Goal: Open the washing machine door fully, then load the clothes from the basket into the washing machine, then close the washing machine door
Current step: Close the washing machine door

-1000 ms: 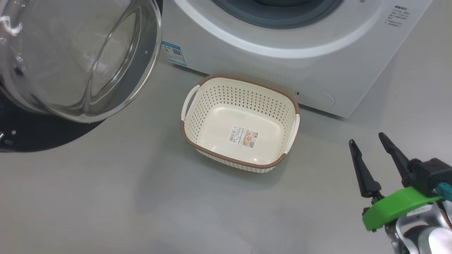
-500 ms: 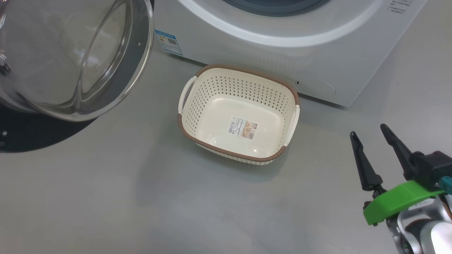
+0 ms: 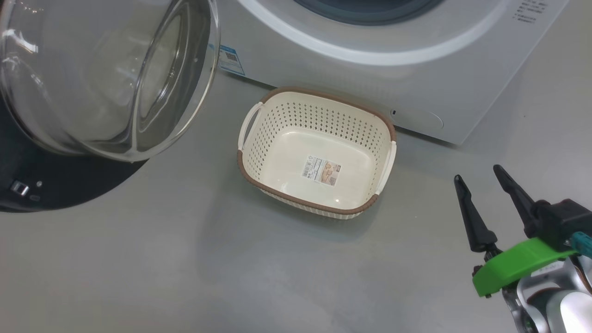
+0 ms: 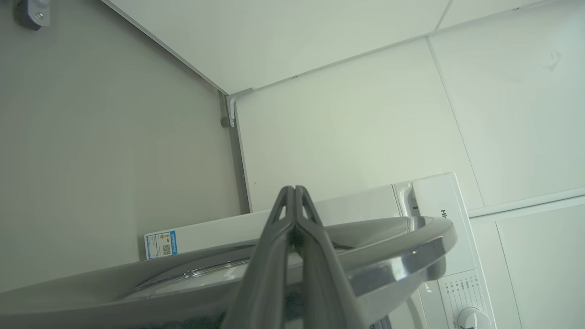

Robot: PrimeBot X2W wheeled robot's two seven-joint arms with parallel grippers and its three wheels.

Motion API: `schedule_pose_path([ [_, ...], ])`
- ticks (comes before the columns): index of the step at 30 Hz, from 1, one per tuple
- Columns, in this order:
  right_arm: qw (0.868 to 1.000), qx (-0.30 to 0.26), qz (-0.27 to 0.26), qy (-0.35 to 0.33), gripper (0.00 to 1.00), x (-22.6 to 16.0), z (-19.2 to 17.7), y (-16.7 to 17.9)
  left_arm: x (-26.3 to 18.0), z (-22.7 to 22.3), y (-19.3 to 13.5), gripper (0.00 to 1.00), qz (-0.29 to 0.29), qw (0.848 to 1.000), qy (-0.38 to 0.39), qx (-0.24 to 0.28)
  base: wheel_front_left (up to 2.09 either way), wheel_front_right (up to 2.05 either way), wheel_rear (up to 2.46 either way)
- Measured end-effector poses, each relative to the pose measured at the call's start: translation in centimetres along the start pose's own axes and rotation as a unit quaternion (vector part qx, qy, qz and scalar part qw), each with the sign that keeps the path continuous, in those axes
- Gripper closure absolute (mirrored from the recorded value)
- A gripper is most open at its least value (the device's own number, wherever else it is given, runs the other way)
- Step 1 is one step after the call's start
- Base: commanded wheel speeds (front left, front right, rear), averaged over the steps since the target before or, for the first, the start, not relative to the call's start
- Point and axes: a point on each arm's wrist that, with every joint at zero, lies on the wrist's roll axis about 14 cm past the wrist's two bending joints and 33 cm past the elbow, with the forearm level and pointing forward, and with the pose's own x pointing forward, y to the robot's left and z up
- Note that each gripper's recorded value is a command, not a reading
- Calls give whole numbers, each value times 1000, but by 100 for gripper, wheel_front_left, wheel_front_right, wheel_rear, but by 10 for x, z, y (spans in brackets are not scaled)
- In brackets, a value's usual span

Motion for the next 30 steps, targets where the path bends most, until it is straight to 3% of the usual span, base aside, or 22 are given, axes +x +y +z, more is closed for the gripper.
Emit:
schedule_pose_path([
  [7, 1000, 3, 1, -1, 0, -1, 1, 2, -7, -21, -10, 100, -27, 998, 39, -36, 0, 0, 0],
  [17, 1000, 18, -6, -9, 0, -3, 1, 3, -23, -62, -17, 100, -50, 989, 129, -45, 0, 0, 0],
  [30, 999, 26, -35, -30, 0, -14, 8, -8, -41, -143, -55, 100, -121, 954, 261, -82, 0, 0, 0],
])
